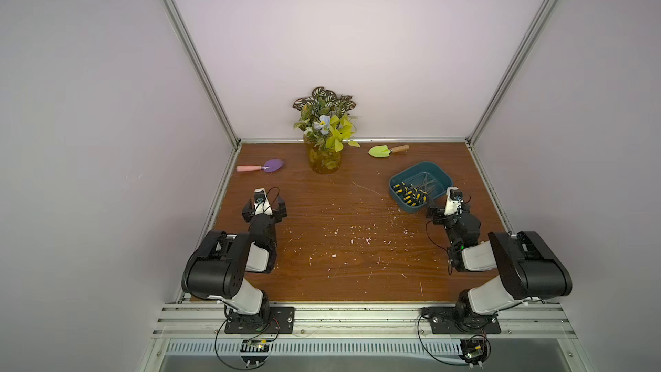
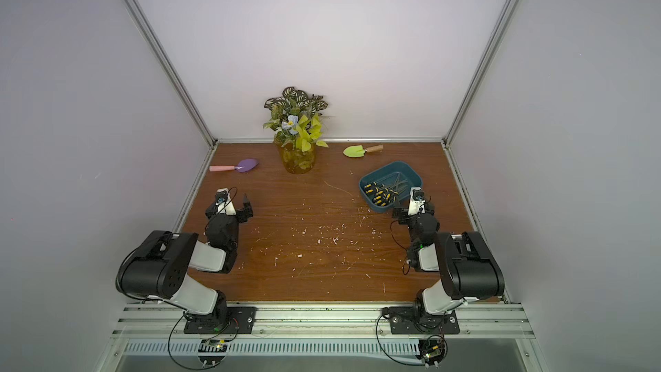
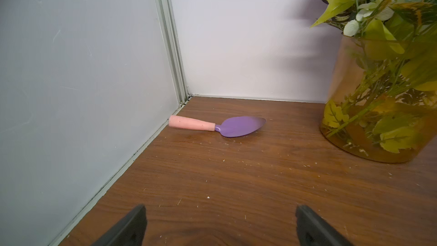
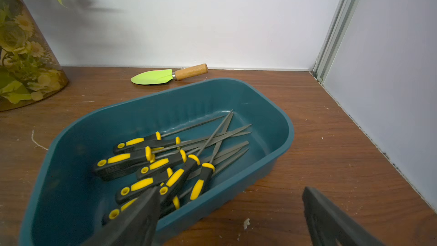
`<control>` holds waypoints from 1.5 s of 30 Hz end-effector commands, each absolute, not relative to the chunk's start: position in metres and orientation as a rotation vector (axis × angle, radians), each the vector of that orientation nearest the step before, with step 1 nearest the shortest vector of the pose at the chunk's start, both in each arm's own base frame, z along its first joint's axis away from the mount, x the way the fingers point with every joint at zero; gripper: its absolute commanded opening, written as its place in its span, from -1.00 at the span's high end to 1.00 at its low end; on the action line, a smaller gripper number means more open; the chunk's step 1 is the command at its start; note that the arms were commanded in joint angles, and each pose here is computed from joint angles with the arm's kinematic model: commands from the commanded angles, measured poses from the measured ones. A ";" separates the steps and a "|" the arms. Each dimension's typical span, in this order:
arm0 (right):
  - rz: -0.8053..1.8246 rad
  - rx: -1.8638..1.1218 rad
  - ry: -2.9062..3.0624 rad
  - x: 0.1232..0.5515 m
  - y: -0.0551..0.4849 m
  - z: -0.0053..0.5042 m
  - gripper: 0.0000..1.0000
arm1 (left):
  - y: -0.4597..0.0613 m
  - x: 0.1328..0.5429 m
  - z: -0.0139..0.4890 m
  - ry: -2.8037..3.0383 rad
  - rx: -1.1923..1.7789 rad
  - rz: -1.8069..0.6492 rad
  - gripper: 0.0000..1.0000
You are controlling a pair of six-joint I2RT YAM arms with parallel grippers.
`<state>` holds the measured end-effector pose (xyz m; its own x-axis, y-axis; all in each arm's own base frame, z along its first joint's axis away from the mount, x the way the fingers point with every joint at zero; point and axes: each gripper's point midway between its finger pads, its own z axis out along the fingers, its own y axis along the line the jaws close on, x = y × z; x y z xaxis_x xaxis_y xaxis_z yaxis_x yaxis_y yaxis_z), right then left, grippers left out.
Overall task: Take the file tool out of the storage box
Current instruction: Move the storage box to the center of the board.
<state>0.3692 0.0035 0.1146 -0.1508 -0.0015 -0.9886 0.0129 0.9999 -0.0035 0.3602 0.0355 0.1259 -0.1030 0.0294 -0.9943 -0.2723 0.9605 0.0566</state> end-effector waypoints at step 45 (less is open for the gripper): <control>0.371 0.684 2.439 0.427 -0.047 0.083 -0.18 | -0.068 0.423 0.221 1.732 0.068 -0.049 -0.99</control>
<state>0.4279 -0.0691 0.0789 -0.6581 0.5563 -0.5073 0.4391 0.8310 0.3416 0.4203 -0.0579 0.2109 -0.1740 0.0277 -0.9844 0.0279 0.9993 0.0232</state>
